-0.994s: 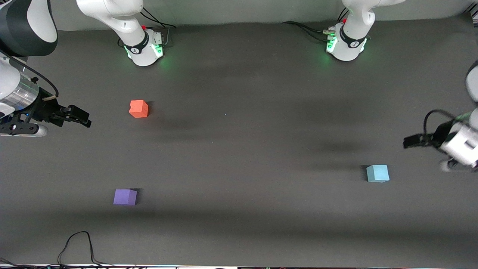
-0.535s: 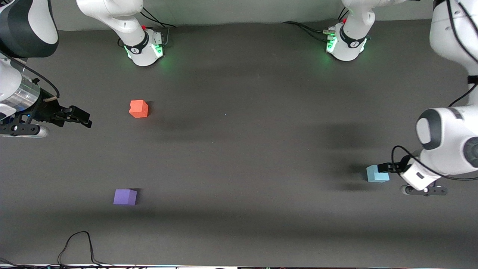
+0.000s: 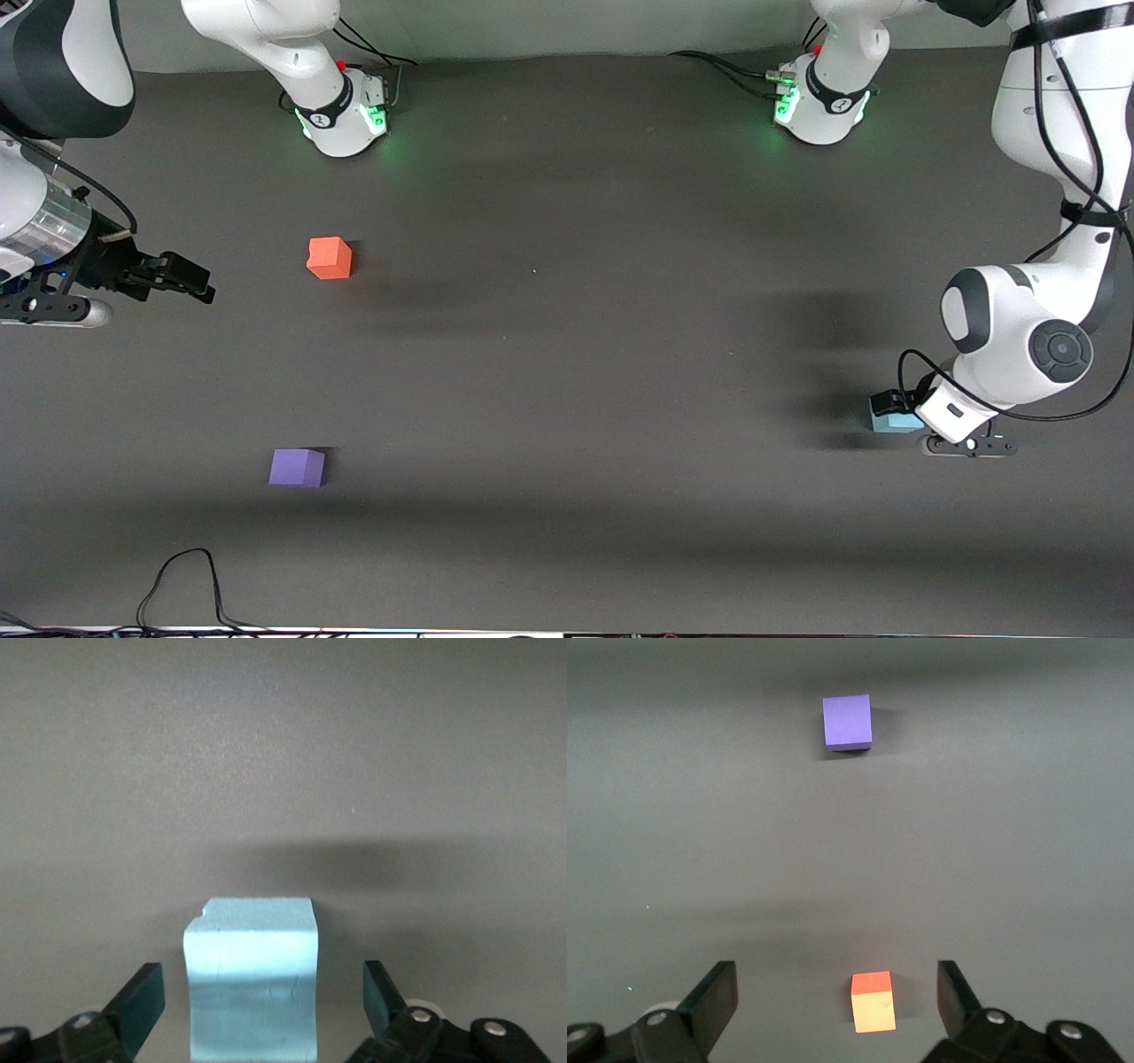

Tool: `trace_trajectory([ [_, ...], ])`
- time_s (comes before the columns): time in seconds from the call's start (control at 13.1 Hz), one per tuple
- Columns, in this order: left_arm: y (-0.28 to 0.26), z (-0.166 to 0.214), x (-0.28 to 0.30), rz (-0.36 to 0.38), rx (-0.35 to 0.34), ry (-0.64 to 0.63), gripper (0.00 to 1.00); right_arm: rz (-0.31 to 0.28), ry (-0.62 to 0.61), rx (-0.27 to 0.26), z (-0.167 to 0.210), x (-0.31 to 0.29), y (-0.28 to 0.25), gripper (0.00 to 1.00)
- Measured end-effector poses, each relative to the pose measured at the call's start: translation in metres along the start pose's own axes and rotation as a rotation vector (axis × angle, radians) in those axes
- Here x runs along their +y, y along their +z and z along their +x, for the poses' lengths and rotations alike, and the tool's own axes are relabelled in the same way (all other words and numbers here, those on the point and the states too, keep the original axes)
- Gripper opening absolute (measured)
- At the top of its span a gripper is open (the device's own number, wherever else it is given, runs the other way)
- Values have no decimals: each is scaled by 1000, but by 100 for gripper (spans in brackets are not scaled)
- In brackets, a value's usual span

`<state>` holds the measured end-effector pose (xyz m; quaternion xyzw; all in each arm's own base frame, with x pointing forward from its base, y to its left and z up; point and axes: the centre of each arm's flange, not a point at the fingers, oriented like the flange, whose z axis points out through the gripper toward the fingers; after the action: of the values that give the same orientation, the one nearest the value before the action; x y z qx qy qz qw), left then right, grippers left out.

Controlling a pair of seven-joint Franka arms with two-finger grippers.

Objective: Place blue block between orange and purple blocks
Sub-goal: 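Lower the left gripper over the light blue block, then close the left gripper on the light blue block and lift it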

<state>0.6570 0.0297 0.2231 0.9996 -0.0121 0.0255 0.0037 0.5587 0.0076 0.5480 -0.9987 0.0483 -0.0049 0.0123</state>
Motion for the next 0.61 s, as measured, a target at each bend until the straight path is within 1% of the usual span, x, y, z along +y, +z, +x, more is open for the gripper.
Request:
trace_trajectory([
  [0.23,23,-4,-2,1,30,-3,100,0,0,-1,0,0,1,100],
  [0.31,27,-6,-2,1,29,-4,93,0,0,-1,0,0,1,100],
  [0.46,28,-6,-3,1,29,-4,66,0,0,-1,0,0,1,100],
  [0.54,27,-5,-3,1,31,-4,56,0,0,-1,0,0,1,100],
  [0.61,26,-5,-3,1,32,-4,55,0,0,-1,0,0,1,100],
])
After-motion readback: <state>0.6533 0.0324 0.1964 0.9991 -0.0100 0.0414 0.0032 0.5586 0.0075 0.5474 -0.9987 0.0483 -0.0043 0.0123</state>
